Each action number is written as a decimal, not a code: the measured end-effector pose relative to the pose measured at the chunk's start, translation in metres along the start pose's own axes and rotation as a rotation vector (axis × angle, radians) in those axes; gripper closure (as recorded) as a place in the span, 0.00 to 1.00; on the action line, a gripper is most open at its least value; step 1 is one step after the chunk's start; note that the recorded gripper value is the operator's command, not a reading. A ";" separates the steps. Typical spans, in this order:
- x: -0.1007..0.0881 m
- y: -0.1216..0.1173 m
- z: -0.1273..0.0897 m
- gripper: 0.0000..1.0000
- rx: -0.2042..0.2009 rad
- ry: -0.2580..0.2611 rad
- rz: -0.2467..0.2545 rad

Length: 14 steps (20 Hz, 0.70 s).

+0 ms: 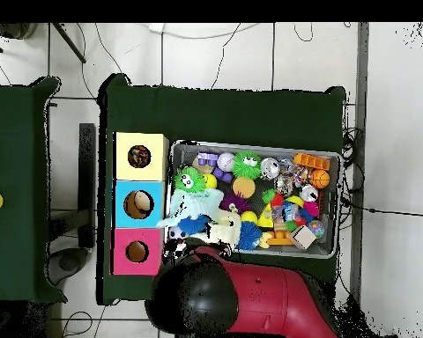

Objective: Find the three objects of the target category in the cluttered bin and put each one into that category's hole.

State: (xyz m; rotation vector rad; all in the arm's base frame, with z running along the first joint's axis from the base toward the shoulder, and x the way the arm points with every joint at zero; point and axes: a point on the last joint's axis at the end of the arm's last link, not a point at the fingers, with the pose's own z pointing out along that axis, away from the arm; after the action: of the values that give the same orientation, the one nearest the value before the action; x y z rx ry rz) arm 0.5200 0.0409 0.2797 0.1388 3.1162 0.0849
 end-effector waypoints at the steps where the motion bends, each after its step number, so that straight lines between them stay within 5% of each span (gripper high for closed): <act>1: 0.001 -0.001 0.001 0.00 0.000 -0.004 0.003; 14: 0.000 -0.014 0.004 0.00 0.008 -0.032 0.042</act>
State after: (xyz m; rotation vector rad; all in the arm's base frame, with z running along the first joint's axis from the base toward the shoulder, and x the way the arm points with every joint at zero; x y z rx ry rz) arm 0.5190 0.0267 0.2746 0.2030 3.0825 0.0700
